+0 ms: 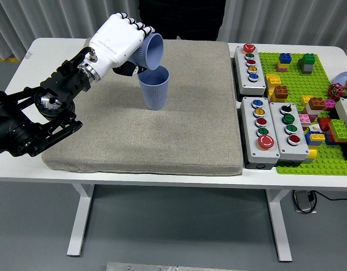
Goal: Pick cup pour cup place
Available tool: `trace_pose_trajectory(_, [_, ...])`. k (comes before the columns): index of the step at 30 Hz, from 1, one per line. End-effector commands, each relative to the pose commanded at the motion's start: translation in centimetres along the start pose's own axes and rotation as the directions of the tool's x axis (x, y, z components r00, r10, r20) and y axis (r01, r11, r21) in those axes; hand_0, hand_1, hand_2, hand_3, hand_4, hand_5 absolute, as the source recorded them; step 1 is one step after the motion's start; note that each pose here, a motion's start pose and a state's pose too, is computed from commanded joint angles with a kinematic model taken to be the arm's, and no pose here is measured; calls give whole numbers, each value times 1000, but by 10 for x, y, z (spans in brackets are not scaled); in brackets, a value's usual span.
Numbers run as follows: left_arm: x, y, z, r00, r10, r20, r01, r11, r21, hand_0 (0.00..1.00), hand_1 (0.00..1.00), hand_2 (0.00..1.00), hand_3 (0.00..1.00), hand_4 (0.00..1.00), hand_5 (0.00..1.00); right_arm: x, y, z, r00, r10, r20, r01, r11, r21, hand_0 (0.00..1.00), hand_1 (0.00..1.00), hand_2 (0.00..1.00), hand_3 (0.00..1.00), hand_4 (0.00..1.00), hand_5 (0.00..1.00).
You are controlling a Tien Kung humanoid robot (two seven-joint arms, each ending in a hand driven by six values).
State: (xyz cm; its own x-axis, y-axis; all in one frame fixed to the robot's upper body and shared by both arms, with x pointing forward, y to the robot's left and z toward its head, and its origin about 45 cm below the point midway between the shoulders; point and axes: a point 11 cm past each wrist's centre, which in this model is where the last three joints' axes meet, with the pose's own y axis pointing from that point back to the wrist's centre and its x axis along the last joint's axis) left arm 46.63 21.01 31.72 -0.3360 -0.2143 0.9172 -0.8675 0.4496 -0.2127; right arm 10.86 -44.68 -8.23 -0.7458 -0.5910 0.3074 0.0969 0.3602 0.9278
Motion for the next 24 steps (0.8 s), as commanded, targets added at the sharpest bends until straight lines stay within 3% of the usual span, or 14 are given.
trace_pose_trajectory(15, [-5, 0, -4, 1000, -15, 13, 15, 1000, 14, 496, 465, 505, 501, 733, 232, 1, 0, 1, 1000, 1, 0, -1, 1000, 1, 670, 611, 558, 557, 2, 183])
trace_pose_trajectory(24, [-14, -2, -5, 991, -104, 84, 101, 994, 30, 497, 469, 509, 502, 729, 226, -2, 1, -2, 1000, -4, 4, 4, 1000, 4, 670, 611, 558, 557, 2, 183])
